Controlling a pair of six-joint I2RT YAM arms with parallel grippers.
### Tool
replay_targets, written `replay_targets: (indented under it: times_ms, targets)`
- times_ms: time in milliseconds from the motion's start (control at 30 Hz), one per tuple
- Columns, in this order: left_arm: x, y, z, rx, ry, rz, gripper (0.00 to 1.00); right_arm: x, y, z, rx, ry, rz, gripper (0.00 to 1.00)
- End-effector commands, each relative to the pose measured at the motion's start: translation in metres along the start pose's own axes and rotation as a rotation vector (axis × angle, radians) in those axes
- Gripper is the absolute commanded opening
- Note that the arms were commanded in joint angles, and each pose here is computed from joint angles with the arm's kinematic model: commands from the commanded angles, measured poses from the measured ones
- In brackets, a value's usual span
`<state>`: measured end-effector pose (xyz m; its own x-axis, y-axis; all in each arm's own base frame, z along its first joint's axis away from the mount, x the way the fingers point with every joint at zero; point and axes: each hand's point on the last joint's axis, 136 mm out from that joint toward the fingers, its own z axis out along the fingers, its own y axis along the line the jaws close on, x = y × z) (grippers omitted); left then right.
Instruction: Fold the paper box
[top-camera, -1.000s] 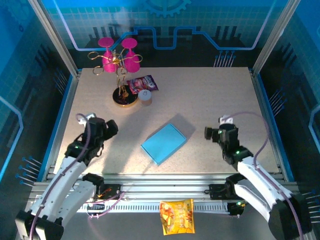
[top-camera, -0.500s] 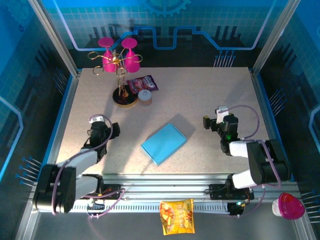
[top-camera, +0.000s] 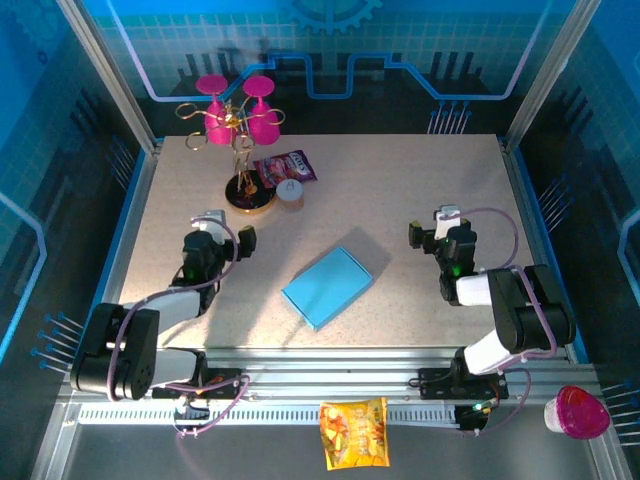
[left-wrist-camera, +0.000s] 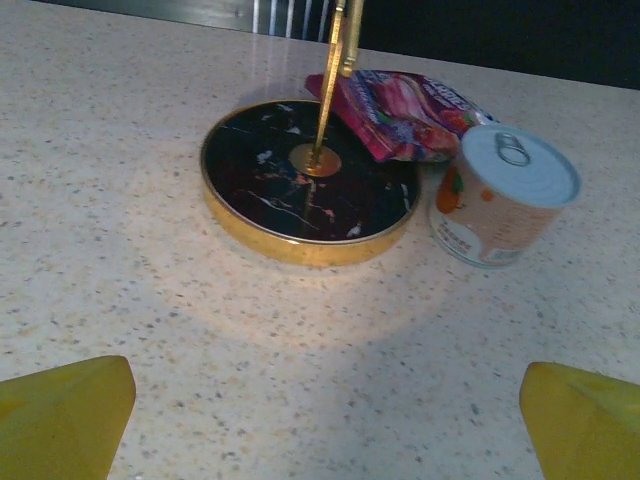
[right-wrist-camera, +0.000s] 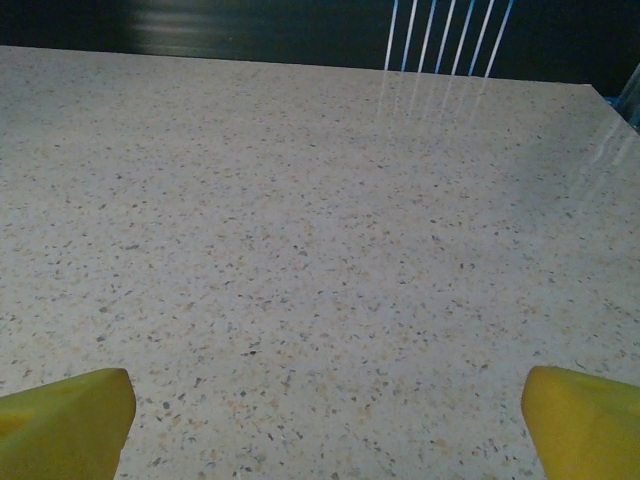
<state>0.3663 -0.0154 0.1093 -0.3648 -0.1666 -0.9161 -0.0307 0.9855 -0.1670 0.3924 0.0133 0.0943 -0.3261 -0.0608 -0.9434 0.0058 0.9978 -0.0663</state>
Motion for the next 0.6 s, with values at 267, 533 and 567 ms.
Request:
replay_targets:
  times_ms: [267,533,567]
  targets:
    - [-0.005,0.012,0.009,0.07,-0.197,0.057,0.99,-0.007,-0.003,0.002,0.033,-0.022,-0.015,1.0]
    - [-0.002,0.02,0.029,0.026,-0.065,0.014,0.99,-0.008,-0.001,0.002,0.039,-0.023,-0.024,1.0]
    - [-0.001,0.02,0.029,0.024,-0.058,0.012,0.99,-0.008,-0.002,0.002,0.039,-0.021,-0.023,1.0]
